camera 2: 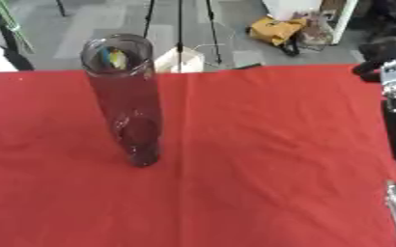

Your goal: Arrange flowers into the vase.

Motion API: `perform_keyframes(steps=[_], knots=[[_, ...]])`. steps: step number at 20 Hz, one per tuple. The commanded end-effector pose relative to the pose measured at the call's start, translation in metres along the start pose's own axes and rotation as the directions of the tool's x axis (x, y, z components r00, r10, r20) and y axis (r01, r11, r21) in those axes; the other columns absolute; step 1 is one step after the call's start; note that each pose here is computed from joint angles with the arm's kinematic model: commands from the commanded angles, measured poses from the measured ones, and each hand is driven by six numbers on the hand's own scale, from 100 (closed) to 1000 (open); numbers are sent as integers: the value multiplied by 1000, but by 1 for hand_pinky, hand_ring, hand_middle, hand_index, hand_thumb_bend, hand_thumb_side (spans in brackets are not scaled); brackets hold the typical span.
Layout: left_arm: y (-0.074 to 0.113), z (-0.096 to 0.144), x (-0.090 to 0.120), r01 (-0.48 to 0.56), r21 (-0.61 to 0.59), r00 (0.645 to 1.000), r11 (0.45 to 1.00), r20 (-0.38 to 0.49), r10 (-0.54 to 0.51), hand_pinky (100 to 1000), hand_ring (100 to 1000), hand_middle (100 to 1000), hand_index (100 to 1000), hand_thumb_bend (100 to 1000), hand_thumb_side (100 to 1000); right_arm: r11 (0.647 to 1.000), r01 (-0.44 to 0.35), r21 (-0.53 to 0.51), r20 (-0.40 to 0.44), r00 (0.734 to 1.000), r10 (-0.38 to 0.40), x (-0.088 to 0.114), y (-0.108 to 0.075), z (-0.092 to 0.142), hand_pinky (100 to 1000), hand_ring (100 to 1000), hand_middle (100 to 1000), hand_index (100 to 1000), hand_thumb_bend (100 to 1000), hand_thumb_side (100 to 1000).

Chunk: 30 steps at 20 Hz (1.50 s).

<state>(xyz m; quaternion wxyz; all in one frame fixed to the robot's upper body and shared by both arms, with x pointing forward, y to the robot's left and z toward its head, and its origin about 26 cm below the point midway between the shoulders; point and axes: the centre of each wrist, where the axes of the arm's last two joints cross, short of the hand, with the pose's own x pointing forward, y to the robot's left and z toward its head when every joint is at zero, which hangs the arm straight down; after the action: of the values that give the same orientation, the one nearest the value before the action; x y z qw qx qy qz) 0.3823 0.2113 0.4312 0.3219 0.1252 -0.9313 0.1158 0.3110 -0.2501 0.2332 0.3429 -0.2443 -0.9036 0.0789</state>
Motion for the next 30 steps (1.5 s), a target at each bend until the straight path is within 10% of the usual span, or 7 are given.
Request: perform_keyframes(steps=[1, 17, 30], knots=[[-1, -7, 17, -67, 27, 997, 997, 26, 66, 100, 100, 100, 100, 219, 734, 1000, -2, 7, 29, 1000, 2, 6, -4, -3, 686, 794, 513, 728, 100, 1000], [-25, -1, 46, -402, 22, 914, 916, -53, 402, 100, 100, 100, 100, 250, 727, 999, 19, 30, 24, 1000, -20, 6, 1, 0, 685, 795, 512, 729, 100, 1000], [-38, 15, 42, -390, -48, 919, 920, -88, 385, 100, 100, 100, 100, 224, 732, 999, 27, 28, 30, 999, -28, 7, 2, -2, 684, 795, 511, 730, 100, 1000]])
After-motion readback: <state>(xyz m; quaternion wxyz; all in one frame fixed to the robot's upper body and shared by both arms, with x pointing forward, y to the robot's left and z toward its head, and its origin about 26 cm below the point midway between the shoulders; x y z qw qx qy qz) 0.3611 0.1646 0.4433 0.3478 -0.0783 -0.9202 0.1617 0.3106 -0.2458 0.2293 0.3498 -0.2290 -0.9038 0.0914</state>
